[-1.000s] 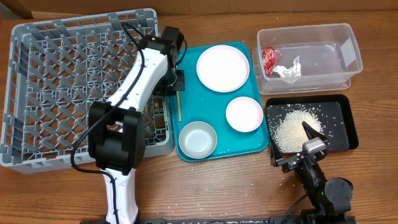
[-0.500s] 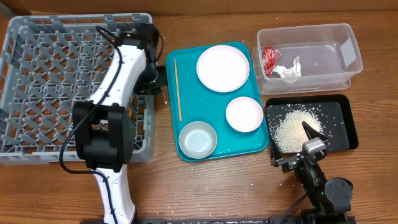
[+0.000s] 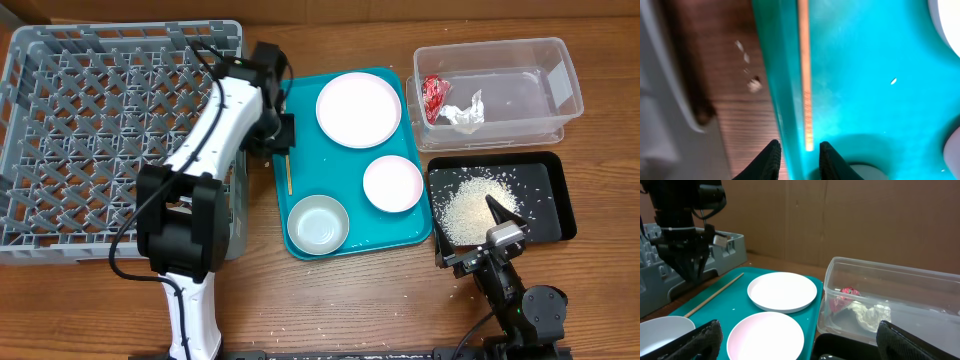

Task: Sort waste into correct bins and load items into the dishwasher
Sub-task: 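Reach the left gripper to the second chopstick on the teal tray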

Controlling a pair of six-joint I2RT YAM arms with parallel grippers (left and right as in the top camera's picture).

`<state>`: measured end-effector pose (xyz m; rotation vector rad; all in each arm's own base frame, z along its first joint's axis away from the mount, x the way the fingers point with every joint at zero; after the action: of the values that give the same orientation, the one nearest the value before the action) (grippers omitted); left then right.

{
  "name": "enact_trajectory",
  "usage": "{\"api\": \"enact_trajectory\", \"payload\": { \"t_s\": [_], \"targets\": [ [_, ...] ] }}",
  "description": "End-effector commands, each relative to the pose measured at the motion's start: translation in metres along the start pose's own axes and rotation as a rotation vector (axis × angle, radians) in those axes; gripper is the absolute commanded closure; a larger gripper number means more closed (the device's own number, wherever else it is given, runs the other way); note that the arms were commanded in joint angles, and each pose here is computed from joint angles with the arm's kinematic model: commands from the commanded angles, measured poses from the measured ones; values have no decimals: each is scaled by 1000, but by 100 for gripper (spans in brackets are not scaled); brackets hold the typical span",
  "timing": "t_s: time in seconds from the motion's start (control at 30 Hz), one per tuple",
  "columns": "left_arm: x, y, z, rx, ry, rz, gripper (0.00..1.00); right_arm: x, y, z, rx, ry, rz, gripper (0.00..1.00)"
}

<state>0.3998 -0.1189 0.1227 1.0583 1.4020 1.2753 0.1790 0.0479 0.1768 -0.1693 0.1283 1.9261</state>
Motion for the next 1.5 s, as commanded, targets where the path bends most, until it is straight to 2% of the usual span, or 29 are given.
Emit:
{"api": "enact_trajectory", "payload": {
  "t_s": [0.0, 0.17, 0.23, 0.47, 0.67, 0.93, 1.03, 1.13, 1.27, 1.4, 1.47],
  "targets": [
    [4, 0, -9, 9, 148, -11, 72, -1, 0, -1, -7, 3, -10, 0],
    [10, -29, -20, 48, 184, -4, 77, -1, 0, -1, -7, 3, -10, 0],
    [10, -42, -27, 76, 186, -30, 83, -1, 0, -1, -7, 3, -10, 0],
    [13, -62, -39, 115, 190, -53, 92, -1, 0, -1, -6, 3, -10, 0],
    [20, -58, -32, 95, 185, -43, 88, -1, 0, -1, -6, 3, -10, 0],
    [54, -33, -6, -14, 228, 131, 89, -1, 0, -1, -6, 3, -10, 0],
    [50, -22, 4, -51, 183, 113, 88, -1, 0, -1, -6, 3, -10, 0],
    [34, -6, 14, -89, 83, 62, 81, -1, 0, -1, -7, 3, -10, 0],
    [9, 14, 9, -45, -17, -65, 78, -1, 0, -1, -6, 3, -10, 0],
    [-6, 16, -7, 37, 10, -129, 75, -1, 0, -1, -6, 3, -10, 0],
    [-9, 14, -14, 67, 36, -126, 79, -1, 0, -1, -7, 3, -10, 0]
  ]
}}
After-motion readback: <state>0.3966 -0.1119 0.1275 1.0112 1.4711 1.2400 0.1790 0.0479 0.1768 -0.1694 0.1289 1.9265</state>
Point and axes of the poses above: each gripper's point midway between its finger pads, its own y axis back along the fingers, its own x axis along the line the jaws close on, z = x × y, the point moved 6 cm from there along y, back along the fingers, and after that the axes turned 7 degrees about y, right-handed, at the moved point
